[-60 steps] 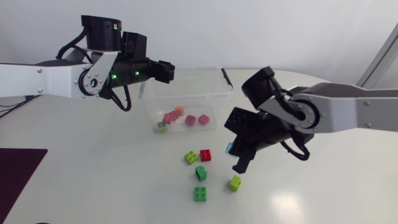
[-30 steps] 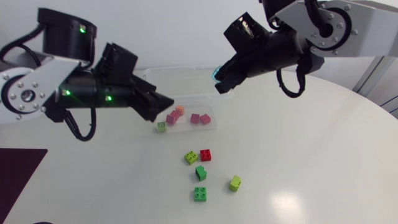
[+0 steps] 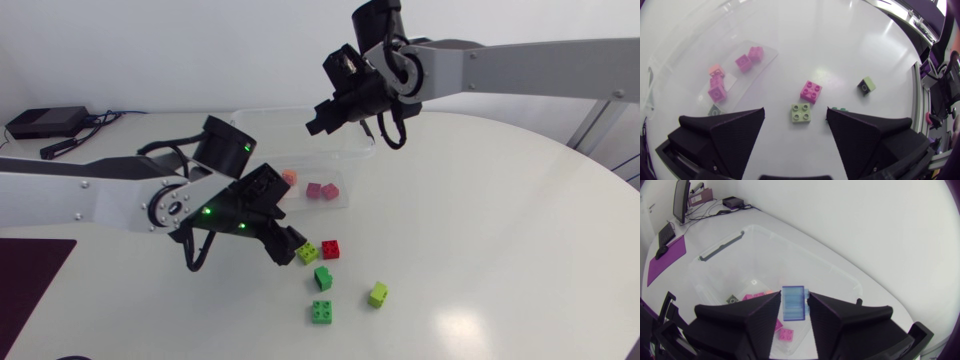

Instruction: Pick up the duplo bricks and place them in the container

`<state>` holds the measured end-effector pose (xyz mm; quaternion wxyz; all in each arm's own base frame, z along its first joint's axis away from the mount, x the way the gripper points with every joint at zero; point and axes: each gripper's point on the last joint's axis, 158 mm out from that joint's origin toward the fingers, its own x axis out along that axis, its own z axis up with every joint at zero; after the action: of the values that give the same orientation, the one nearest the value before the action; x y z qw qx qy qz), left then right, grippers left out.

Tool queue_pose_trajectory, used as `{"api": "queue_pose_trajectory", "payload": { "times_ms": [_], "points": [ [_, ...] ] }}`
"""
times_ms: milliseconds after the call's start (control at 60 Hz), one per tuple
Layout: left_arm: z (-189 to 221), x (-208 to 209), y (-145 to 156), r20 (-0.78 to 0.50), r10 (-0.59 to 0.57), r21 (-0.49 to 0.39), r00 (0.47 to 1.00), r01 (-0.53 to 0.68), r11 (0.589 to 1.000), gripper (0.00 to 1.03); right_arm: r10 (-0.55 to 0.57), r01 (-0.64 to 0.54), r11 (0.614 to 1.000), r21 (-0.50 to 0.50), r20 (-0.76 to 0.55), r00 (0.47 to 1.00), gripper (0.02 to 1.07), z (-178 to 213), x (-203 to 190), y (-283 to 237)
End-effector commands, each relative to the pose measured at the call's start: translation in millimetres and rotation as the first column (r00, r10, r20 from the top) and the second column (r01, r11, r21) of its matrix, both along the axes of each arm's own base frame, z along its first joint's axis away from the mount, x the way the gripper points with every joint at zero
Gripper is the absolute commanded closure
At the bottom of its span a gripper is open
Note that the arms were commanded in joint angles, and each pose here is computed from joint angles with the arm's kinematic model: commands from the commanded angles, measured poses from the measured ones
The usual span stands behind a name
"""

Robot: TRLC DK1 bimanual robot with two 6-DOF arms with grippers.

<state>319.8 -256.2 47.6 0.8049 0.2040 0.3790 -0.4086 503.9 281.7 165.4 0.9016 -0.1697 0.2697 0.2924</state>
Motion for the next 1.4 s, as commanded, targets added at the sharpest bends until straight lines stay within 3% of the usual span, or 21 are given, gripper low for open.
{"api": "queue_pose_trajectory", "payload": {
  "times_ms": [0, 50, 300, 683, 1050, 1117, 1150, 1167, 1317, 1383],
  "points": [
    [-22.8, -8.1, -1.3, -0.047, 0.007, 0.028, 0.999, -0.006, 1.0, 0.17, -0.024, 0.023, 1.0, 0.021, 0.018, 1.0, 0.15, 6.3, 11.1, 3.2],
    [-29.6, -5.4, -3.7, -0.044, 0.01, 0.051, 0.999, -0.008, 0.999, 0.17, -0.024, 0.023, 0.999, 0.024, 0.023, 0.999, 0.1, 12.9, 8.6, 1.9],
    [-50.7, 15.0, -7.7, -0.076, 0.07, 0.129, 0.995, -0.06, 0.99, 0.18, -0.016, 0.016, 1.0, 0.009, 0.006, 1.0, 0.1, 31.6, -53.2, -32.1],
    [-75.0, 20.0, -10.5, -0.133, 0.082, 0.205, 0.988, -0.054, 0.977, 0.18, 0.022, -0.033, 0.997, -0.071, -0.146, 0.989, 0.1, -27.9, -174.1, -94.7],
    [-82.2, 10.1, -16.3, -0.156, 0.061, 0.224, 0.986, -0.025, 0.974, 0.23, 0.013, -0.041, 0.992, -0.124, -0.215, 0.976, 0.1, -71.8, -205.3, -120.9],
    [-83.9, 10.2, -17.2, -0.158, 0.06, 0.226, 0.986, -0.023, 0.974, 0.26, 0.028, -0.063, 0.988, -0.139, -0.242, 0.97, 0.1, -83.6, -215.2, -120.5],
    [-84.3, 10.8, -17.7, -0.158, 0.061, 0.226, 0.985, -0.024, 0.974, 0.34, 0.035, -0.074, 0.987, -0.146, -0.251, 0.967, 0.1, -87.7, -219.0, -120.1],
    [-84.3, 10.8, -17.7, -0.159, 0.062, 0.225, 0.985, -0.025, 0.974, 0.44, 0.047, -0.09, 0.984, -0.156, -0.263, 0.964, 0.1, -92.0, -223.8, -119.6],
    [-87.6, 11.4, -21.1, -0.165, 0.061, 0.226, 0.984, -0.023, 0.974, 0.81, 0.125, -0.212, 0.952, -0.222, -0.351, 0.928, 0.1, -122.8, -256.7, -119.4],
    [-88.7, 10.0, -21.6, -0.166, 0.056, 0.229, 0.985, -0.017, 0.973, 0.82, 0.157, -0.257, 0.938, -0.231, -0.378, 0.912, 0.1, -130.7, -266.5, -118.4]
  ]
}}
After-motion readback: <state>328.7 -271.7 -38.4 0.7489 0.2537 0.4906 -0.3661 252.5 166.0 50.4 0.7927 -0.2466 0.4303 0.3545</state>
